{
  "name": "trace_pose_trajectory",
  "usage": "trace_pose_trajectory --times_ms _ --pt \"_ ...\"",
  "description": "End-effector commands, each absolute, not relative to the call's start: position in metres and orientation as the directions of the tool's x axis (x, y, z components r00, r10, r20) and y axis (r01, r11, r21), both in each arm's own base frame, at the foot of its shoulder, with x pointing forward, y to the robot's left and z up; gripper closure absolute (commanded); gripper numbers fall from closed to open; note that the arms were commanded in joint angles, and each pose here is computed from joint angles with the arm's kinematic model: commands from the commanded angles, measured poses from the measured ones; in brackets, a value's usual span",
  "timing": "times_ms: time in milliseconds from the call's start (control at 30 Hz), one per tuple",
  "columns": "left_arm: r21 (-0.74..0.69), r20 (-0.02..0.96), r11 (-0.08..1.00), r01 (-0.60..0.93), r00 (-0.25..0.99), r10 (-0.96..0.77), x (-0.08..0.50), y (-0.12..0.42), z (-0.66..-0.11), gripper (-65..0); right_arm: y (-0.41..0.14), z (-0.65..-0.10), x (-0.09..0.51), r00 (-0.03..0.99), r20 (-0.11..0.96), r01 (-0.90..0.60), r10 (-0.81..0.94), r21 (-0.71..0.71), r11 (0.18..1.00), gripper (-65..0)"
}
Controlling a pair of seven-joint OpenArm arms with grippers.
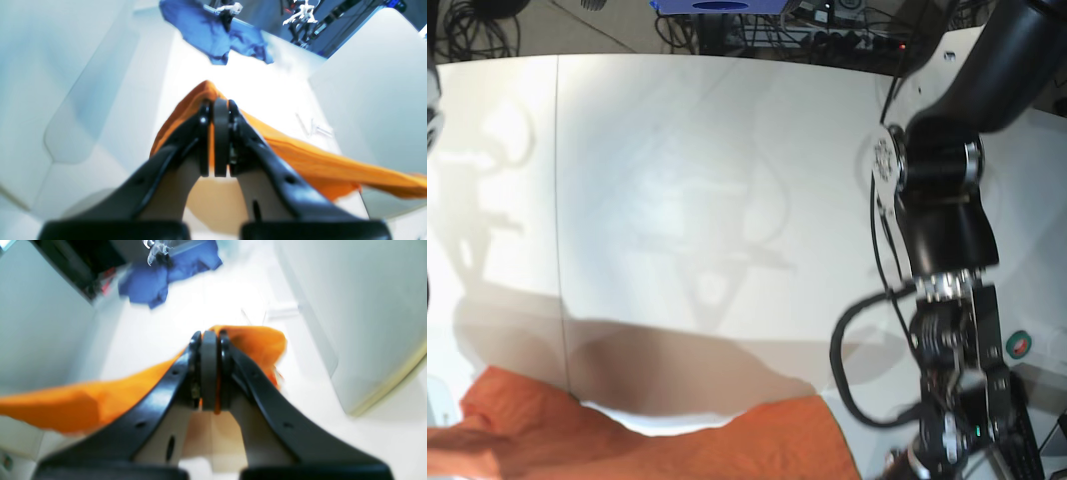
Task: Layout the t-shirt on the table in an organized manner, then fold the t-shirt properly
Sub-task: 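Lift the shirt edge with both grippers and pull it taut, then lower the stretched shirt edge onto the table with both grippers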
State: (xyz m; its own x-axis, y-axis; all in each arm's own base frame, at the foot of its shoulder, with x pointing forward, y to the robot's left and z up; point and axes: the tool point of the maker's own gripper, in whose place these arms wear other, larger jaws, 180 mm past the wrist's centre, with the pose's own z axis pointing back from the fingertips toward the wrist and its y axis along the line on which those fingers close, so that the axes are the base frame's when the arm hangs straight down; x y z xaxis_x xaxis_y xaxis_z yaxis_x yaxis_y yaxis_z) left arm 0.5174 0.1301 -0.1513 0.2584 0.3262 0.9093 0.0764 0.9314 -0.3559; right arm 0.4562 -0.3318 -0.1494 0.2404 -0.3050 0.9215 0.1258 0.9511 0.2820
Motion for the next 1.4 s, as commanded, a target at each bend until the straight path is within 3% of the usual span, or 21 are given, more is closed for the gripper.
trace_pose_trajectory --times_ms 0,233,367,600,800,1367 --pt "-0.359 0.915 0.929 0.095 0.230 0.330 0.511 0.125 -0.146 0.0 -0.332 -0.137 0.450 0.193 0.939 0.112 -0.284 0.266 0.957 0.0" --pt "-0.354 0.841 0.935 -0.003 0.437 0.320 0.432 0.130 -0.274 0.0 -0.312 -0.269 0.384 0.395 0.829 0.209 -0.397 0.340 0.917 0.0" --pt "-0.319 0.774 0.946 -0.052 0.562 0.292 0.386 0.139 -0.337 0.0 -0.306 -0.336 0.343 0.460 0.765 0.283 -0.451 0.355 0.891 0.0" --pt "-0.262 0.687 0.959 -0.109 0.677 0.264 0.325 0.160 -0.393 0.0 -0.317 -0.415 0.263 0.556 0.670 0.400 -0.492 0.303 0.865 0.0" --pt "-0.213 0.619 0.968 -0.132 0.748 0.238 0.277 0.174 -0.425 0.0 -0.313 -0.428 0.223 0.610 0.642 0.399 -0.464 0.257 0.880 0.0" --pt "-0.115 0.628 0.968 -0.223 0.739 0.245 0.212 0.226 -0.442 0.0 -0.288 -0.436 0.156 0.681 0.579 0.395 -0.449 0.225 0.890 0.0"
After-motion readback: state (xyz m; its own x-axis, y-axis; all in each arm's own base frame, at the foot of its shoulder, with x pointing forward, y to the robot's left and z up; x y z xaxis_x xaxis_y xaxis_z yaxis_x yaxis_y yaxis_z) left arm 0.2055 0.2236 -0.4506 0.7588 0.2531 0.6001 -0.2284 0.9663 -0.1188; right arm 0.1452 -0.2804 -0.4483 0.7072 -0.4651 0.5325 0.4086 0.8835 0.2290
